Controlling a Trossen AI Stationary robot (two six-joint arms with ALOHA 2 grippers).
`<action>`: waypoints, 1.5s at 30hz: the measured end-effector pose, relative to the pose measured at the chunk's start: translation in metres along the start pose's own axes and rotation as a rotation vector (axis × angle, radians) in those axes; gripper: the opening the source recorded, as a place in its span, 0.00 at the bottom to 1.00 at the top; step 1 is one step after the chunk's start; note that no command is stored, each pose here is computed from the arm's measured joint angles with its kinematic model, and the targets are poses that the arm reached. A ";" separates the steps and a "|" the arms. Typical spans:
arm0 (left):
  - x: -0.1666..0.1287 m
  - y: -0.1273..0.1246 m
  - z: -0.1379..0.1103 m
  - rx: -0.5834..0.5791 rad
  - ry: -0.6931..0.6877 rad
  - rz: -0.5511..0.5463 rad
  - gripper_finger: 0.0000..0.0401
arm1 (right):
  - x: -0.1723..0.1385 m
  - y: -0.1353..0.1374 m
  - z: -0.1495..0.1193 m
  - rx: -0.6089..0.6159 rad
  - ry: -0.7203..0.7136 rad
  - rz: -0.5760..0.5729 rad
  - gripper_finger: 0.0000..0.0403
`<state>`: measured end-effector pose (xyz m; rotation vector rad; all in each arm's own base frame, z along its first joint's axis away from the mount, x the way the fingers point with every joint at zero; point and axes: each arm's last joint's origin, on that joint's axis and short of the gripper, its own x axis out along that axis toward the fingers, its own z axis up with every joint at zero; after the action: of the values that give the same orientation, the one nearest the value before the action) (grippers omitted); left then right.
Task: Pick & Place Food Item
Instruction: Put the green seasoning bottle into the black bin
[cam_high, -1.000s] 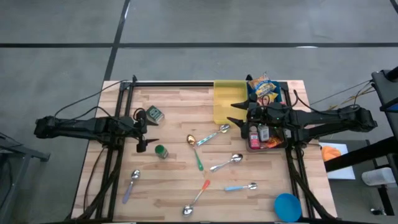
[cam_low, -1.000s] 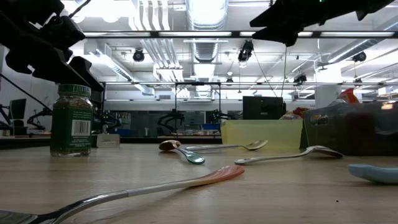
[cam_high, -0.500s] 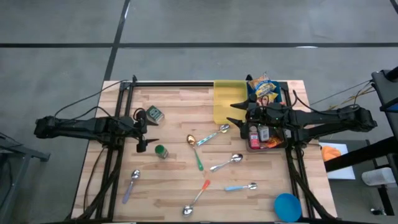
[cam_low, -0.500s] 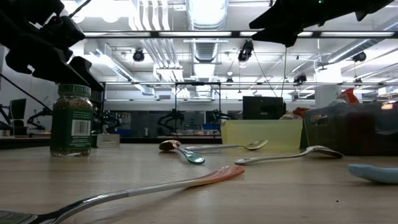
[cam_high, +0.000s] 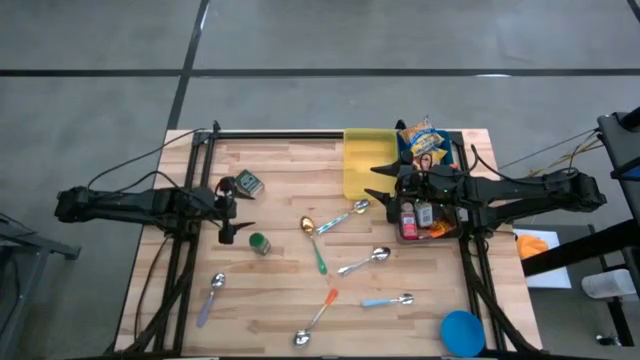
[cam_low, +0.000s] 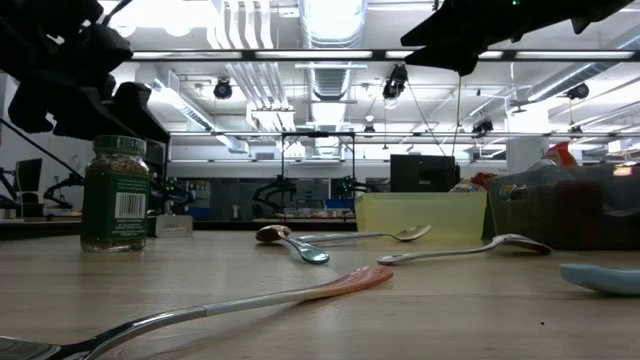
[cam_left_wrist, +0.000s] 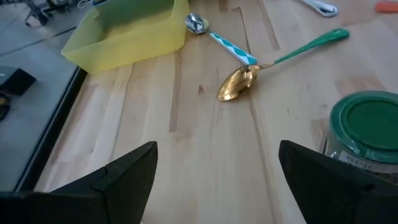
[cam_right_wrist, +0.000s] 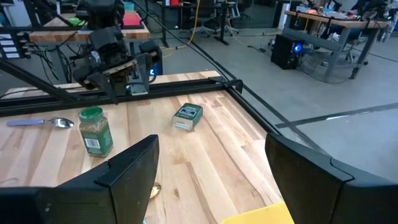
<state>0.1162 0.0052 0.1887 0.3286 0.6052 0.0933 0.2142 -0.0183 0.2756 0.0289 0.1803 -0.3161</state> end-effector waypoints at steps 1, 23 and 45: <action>0.000 0.000 0.000 -0.006 0.000 0.000 0.85 | 0.000 0.000 0.000 0.000 0.000 0.000 0.73; -0.016 0.010 0.060 -0.599 -0.062 -0.105 0.85 | 0.000 0.000 0.000 0.000 -0.001 0.000 0.73; 0.018 0.001 0.129 -0.917 0.732 0.105 0.85 | 0.000 0.000 0.000 0.000 -0.001 0.000 0.73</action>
<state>0.2052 -0.0257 0.2789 -0.5988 1.1894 0.5870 0.2142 -0.0183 0.2757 0.0286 0.1795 -0.3160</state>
